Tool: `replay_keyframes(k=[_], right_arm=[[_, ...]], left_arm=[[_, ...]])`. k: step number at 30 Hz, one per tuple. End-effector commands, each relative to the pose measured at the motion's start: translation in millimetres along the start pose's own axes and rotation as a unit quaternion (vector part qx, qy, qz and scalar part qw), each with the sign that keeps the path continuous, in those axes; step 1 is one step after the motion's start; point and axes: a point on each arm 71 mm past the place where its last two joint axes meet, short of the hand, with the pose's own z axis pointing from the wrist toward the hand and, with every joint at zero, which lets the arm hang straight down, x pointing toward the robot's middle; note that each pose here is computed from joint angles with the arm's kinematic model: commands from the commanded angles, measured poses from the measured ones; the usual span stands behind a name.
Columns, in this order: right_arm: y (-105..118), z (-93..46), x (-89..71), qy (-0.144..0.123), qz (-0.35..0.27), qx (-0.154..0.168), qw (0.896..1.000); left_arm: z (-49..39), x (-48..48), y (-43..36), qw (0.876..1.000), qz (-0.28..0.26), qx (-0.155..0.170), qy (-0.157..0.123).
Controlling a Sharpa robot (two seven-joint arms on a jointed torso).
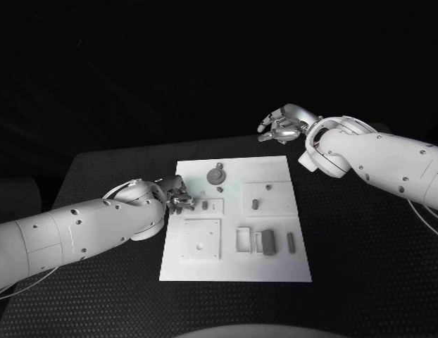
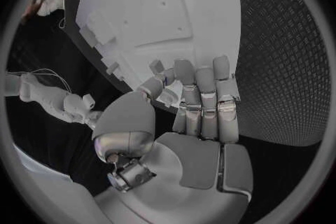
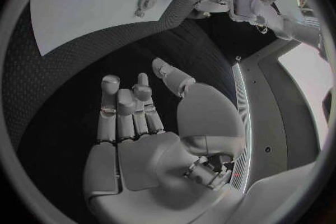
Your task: Assemble the parts on the task board
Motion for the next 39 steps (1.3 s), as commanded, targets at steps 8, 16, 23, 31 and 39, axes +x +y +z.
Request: replay_keyframes(k=[8, 16, 23, 31, 39], right_arm=[[-0.2, -0.6, 0.4, 0.005, 0.0, -0.003, 1.0], [-0.4, -0.9, 0.3, 0.005, 0.0, -0.003, 1.0], [-1.0, -1.1, -0.2, 0.005, 0.0, -0.003, 1.0], [-1.1, -1.1, -0.1, 0.005, 0.0, -0.002, 1.0], [-1.7, -1.3, -0.3, 0.005, 0.0, -0.002, 1.0]], left_arm=[[-3.2, 4.4, 5.9, 1.0, -0.014, -0.006, -0.013], [-4.8, 3.9, 6.8, 0.999, -0.028, -0.005, -0.025], [-7.2, 5.8, 9.3, 0.999, -0.039, -0.004, -0.025], [-8.9, 5.0, 8.4, 0.998, -0.05, 0.006, -0.035], [-11.1, 2.7, 10.8, 0.997, -0.061, 0.014, -0.055]])
